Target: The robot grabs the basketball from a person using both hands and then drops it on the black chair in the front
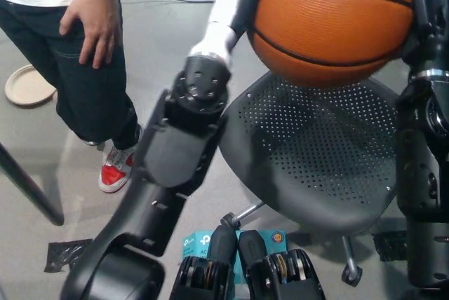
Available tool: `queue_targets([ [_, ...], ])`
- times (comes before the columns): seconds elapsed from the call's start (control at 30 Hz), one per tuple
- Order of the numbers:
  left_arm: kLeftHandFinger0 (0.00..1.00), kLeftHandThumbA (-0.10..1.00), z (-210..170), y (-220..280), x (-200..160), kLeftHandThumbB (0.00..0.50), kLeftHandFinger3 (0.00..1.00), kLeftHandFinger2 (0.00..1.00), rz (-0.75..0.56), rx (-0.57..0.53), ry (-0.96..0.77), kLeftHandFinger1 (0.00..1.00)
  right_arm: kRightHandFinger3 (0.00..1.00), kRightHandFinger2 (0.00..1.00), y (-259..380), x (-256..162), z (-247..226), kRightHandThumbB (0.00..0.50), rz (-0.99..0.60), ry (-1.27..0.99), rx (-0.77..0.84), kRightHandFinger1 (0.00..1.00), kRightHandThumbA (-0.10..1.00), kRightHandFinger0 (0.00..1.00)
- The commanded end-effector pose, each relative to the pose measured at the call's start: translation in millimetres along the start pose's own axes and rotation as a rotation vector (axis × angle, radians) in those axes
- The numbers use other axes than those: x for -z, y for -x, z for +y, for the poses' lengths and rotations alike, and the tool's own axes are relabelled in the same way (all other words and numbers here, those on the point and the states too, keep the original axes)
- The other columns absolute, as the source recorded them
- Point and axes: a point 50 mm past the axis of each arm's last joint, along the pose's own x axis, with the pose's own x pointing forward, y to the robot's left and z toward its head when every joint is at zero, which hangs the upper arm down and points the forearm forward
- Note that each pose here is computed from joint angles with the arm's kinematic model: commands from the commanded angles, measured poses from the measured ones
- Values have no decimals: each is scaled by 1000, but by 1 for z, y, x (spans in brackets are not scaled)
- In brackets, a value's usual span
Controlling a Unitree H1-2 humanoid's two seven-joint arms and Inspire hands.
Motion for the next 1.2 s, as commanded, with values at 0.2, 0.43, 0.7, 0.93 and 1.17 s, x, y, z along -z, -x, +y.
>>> queue_targets([
  [0.2,1000,1000,-102,-16,-41,135,1000,1000,-80,228,64,1000,1000,1000,-19,6,43,113,64,-139,-204,1000,1000,1000],
  [0.43,1000,1000,-112,-22,-28,144,1000,1000,-37,253,49,1000,1000,1000,-27,21,25,106,108,-166,-178,1000,1000,1000],
  [0.7,1000,1000,-98,-31,-23,151,1000,1000,-57,233,-112,1000,1000,1000,-35,27,4,181,149,-76,-187,1000,1000,1000],
  [0.93,1000,1000,-39,-47,-20,177,1000,1000,-56,134,-157,1000,1000,1000,-62,-12,-61,202,34,16,-88,1000,1000,1000],
  [1.17,1000,1000,4,-56,-15,174,1000,1000,-43,94,-136,1000,1000,1000,-74,-56,-95,211,-52,32,-47,1000,1000,1000],
])
